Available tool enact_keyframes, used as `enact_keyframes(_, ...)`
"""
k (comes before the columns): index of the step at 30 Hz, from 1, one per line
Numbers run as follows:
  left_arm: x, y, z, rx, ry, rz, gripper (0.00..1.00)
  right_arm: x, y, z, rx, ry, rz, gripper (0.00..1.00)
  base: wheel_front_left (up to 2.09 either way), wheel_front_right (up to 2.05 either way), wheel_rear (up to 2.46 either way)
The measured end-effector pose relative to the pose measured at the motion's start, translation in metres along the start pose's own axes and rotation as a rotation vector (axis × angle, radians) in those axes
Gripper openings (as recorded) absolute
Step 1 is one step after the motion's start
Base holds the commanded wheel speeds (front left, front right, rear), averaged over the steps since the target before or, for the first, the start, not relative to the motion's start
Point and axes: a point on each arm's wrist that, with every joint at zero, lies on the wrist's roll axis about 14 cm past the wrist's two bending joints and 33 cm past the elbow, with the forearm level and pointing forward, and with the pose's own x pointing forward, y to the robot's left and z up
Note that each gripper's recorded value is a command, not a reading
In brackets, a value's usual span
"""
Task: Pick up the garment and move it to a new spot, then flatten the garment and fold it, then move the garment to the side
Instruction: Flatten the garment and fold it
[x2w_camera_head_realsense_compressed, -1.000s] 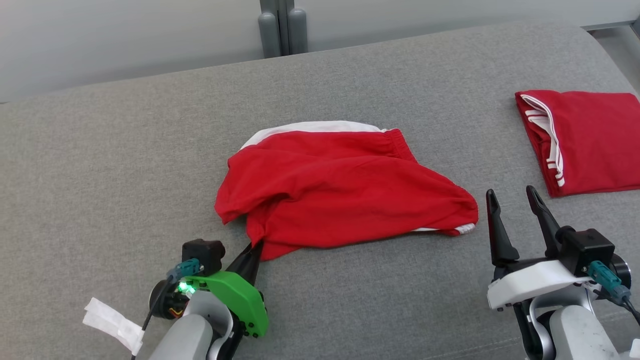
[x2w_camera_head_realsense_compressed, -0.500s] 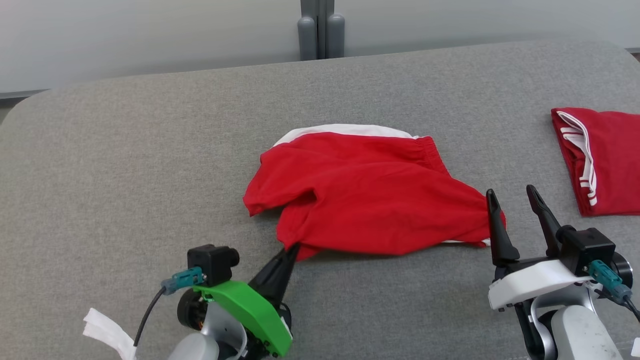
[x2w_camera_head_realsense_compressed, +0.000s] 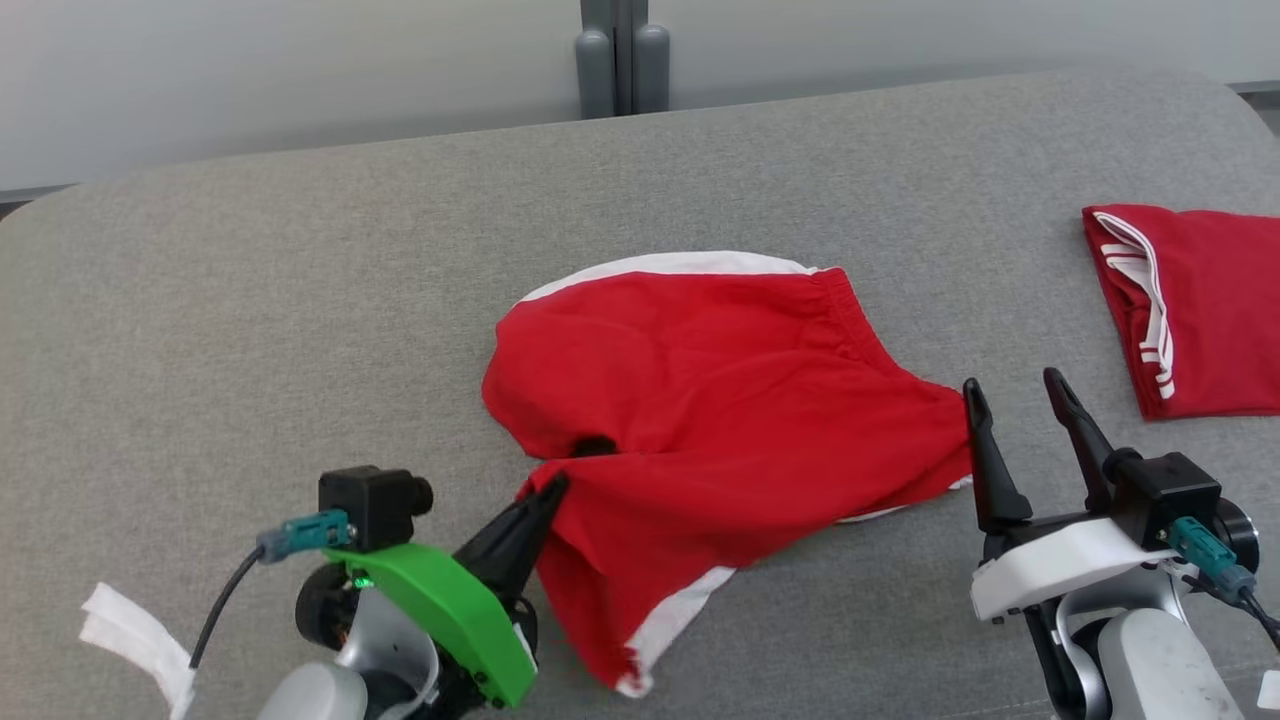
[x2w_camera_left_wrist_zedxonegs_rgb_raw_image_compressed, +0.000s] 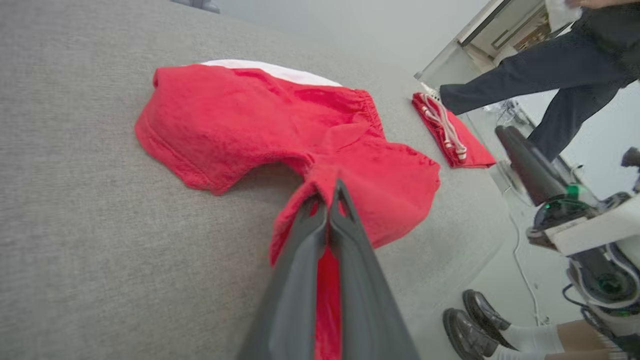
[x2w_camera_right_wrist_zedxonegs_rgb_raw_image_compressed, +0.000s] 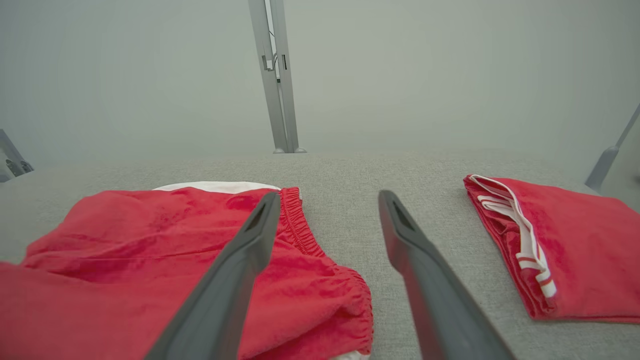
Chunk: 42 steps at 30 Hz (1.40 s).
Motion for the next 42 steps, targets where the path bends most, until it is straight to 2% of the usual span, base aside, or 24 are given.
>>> enact_keyframes(5, 0.025, 0.052, -0.014, 0.127, 0.080, 0.141, 0.00, 0.001, -0.005, 0.003, 0.002, -0.010, -0.014, 1.00, 0.00, 0.00, 0.00)
enact_keyframes(11, 0.047, 0.105, 0.006, 0.219, 0.040, 0.286, 0.00, 0.002, -0.015, -0.001, 0.000, -0.001, -0.046, 1.00, 0.00, 0.00, 0.00)
enact_keyframes(20, 0.068, 0.135, 0.032, 0.263, -0.014, 0.336, 0.00, 0.001, -0.025, -0.012, -0.003, 0.028, -0.078, 1.00, 0.00, 0.00, 0.00)
enact_keyframes(21, 0.069, 0.136, 0.036, 0.268, -0.024, 0.339, 0.12, 0.002, -0.024, -0.012, -0.002, 0.027, -0.075, 1.00, 0.00, 0.00, 0.00)
enact_keyframes(22, 0.069, 0.136, 0.036, 0.270, -0.026, 0.340, 0.74, 0.003, -0.022, -0.011, -0.001, 0.025, -0.071, 1.00, 0.00, 0.00, 0.00)
enact_keyframes(23, 0.070, 0.135, 0.036, 0.268, -0.030, 0.336, 1.00, 0.004, -0.021, -0.010, 0.000, 0.021, -0.067, 1.00, 0.00, 0.00, 0.00)
enact_keyframes(32, 0.051, 0.122, 0.049, 0.287, -0.201, 0.319, 1.00, 0.007, -0.014, -0.002, -0.006, -0.001, -0.043, 1.00, 0.00, 0.00, 0.00)
enact_keyframes(37, 0.024, 0.111, 0.061, 0.289, -0.326, 0.302, 1.00, 0.009, -0.009, 0.004, -0.015, -0.012, -0.017, 1.00, 0.00, 0.00, 0.00)
enact_keyframes(42, -0.010, 0.109, 0.066, 0.298, -0.399, 0.335, 1.00, 0.011, 0.002, 0.010, -0.014, -0.023, 0.019, 1.00, 0.00, 0.00, 0.00)
